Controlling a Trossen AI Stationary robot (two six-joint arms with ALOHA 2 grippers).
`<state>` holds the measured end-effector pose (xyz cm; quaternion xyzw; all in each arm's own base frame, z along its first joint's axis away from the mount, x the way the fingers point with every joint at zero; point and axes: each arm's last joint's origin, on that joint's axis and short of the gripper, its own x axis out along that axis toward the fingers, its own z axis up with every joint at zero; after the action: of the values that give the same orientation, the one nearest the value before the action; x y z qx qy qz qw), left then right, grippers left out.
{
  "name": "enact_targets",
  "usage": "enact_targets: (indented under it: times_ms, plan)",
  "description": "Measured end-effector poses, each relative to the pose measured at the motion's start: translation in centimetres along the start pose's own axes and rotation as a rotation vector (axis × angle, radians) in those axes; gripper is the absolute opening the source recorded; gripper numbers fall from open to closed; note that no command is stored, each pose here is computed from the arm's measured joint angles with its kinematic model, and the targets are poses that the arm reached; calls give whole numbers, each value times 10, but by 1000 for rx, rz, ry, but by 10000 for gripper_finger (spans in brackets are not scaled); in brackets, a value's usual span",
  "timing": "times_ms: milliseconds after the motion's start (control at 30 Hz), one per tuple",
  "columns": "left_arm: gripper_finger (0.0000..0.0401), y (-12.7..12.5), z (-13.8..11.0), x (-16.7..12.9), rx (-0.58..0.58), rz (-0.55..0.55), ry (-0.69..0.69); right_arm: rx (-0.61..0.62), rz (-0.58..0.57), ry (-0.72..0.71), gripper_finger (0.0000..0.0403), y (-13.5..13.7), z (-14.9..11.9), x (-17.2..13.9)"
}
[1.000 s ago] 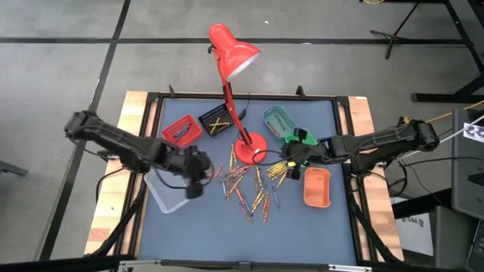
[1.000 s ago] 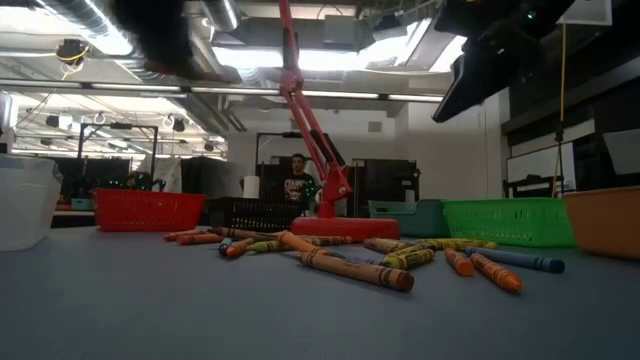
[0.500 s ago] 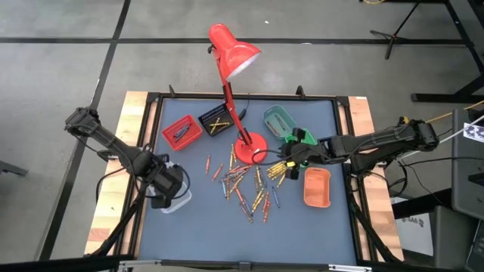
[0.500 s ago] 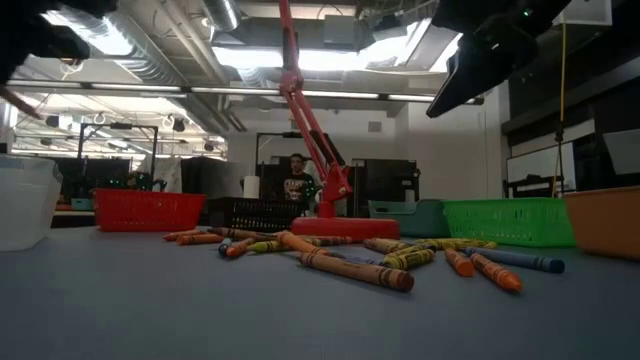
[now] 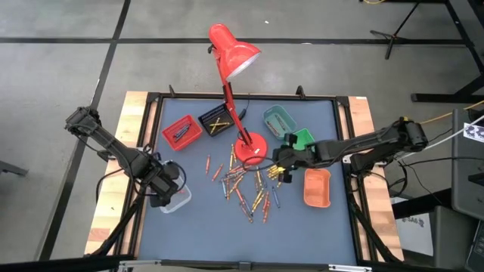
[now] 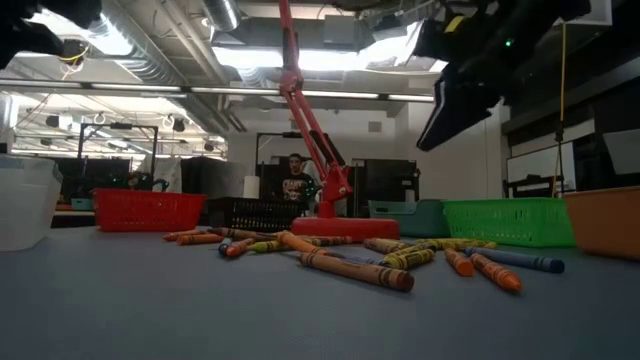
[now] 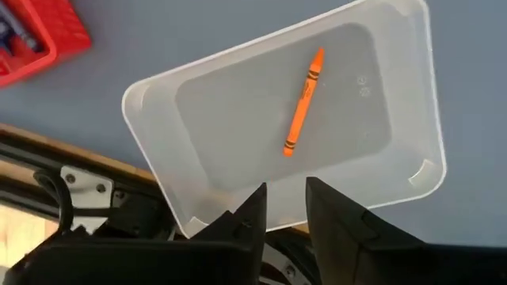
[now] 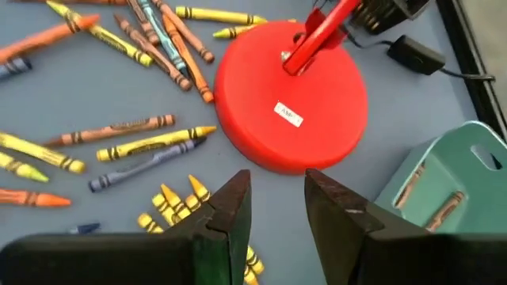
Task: Sort crayons
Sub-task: Put the orange crayon into the bottom left transparent bin, then put the yellow crayon into the middle right green bin
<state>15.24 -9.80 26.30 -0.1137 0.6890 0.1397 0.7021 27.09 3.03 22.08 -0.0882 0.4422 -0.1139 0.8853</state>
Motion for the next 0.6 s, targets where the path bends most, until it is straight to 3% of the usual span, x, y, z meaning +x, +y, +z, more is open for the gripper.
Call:
enact_targets:
  times_ms: [233,600]
  plan:
    - [90,0,3,0,-1,40,-88,-79,4,77,117,8,-6,21]
    - [90,-4,12,-2,-17,71,-277,-141,124,190,117,23,-17,52]
